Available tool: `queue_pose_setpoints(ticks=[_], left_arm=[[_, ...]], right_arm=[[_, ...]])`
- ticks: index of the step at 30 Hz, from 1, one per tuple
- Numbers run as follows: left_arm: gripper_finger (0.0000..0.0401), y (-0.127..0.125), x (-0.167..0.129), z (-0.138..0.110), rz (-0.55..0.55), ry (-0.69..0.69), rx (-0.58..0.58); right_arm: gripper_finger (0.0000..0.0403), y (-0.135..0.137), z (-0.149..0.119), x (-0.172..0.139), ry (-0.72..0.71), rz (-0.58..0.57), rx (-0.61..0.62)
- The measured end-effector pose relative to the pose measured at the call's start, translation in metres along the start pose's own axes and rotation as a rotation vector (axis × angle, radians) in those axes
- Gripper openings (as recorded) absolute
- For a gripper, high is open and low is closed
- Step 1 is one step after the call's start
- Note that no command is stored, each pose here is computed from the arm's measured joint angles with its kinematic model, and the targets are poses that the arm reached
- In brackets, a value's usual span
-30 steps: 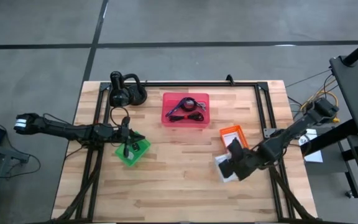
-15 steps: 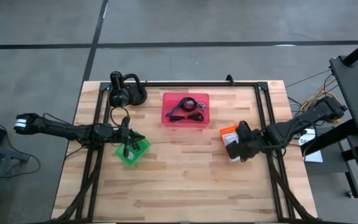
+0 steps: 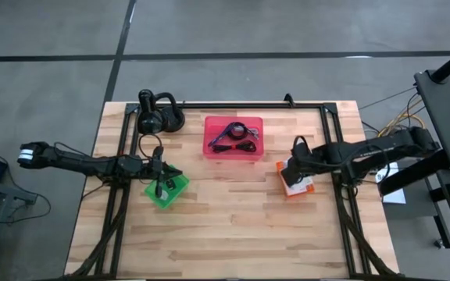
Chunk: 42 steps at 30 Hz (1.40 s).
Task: Pick and place items into bin
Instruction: Put the card reader box into the orange bin
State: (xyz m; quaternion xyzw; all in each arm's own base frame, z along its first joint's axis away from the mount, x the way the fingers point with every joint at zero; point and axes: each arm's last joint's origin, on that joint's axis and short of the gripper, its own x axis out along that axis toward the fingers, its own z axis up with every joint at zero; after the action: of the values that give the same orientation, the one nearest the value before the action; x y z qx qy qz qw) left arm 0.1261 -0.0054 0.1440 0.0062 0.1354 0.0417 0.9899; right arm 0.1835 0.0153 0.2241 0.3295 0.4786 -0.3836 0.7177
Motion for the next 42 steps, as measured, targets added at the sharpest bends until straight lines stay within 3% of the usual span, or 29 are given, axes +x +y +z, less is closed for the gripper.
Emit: queue_pose_setpoints(ticks=[14, 30, 42], left_arm=[[0.0000, 0.000, 0.000, 0.000, 0.000, -0.001, 0.000], [0.0000, 0.000, 0.000, -0.001, 0.000, 0.006, 0.002], [0.0000, 0.000, 0.000, -0.001, 0.000, 0.006, 0.002]], right_arm=[[0.0199, 0.002, 0.002, 0.012, 0.012, 0.036, -0.008], [0.0351, 0.004, 0.002, 0.019, 0.029, 0.000, -0.023], [0.0357, 0.010, 0.005, 0.012, 0.058, 0.057, -0.046]])
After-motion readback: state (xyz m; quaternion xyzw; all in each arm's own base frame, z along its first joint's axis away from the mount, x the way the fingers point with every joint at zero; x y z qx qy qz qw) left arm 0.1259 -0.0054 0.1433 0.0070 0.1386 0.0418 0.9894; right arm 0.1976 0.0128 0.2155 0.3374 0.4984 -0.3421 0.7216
